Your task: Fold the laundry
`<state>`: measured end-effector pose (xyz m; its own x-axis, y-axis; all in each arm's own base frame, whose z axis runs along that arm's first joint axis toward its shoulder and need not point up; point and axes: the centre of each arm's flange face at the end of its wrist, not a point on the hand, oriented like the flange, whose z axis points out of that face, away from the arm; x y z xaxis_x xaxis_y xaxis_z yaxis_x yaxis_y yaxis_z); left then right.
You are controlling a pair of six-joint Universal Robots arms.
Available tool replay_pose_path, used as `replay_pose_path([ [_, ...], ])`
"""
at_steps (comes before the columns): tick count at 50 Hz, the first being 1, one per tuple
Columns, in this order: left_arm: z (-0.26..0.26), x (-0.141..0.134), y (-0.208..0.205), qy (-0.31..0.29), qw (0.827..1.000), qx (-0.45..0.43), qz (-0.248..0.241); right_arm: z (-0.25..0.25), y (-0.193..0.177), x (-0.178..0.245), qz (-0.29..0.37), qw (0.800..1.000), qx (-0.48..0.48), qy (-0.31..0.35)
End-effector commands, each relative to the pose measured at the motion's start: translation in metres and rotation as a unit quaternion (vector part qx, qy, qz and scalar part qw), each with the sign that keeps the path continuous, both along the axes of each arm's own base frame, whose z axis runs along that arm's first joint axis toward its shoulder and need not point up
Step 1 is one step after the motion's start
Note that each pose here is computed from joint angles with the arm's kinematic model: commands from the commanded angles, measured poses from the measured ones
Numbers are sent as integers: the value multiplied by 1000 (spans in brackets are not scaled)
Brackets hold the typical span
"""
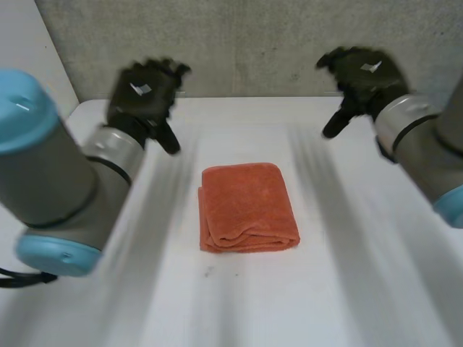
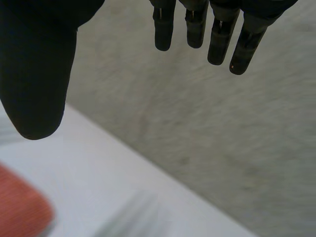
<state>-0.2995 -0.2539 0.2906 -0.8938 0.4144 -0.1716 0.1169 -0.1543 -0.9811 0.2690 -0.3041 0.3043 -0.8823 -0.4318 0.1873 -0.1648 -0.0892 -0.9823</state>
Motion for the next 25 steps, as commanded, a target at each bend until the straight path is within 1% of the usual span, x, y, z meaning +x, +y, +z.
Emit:
replay_pose_path([
  [1, 44, 39, -5, 20, 998, -29, 46, 32, 4, -28, -48, 998, -37, -14],
  [5, 43, 46, -8, 33, 998, -11, 50, 35, 6, -36, -52, 998, -40, -13],
  [7, 41, 47, -9, 62, 997, 10, 41, 33, 6, -37, -52, 998, -38, -12],
  [8, 41, 47, -9, 62, 997, 10, 41, 31, 6, -37, -51, 998, -36, -12],
  [10, 40, 46, -10, 89, 995, 24, 28, 29, 6, -37, -50, 998, -32, -11],
  [14, 40, 44, -9, 97, 995, 30, 19, 27, 7, -35, -40, 999, -31, -10],
  [25, 35, 44, -7, 96, 994, 39, 17, 25, 10, -32, -36, 999, -28, -9],
])
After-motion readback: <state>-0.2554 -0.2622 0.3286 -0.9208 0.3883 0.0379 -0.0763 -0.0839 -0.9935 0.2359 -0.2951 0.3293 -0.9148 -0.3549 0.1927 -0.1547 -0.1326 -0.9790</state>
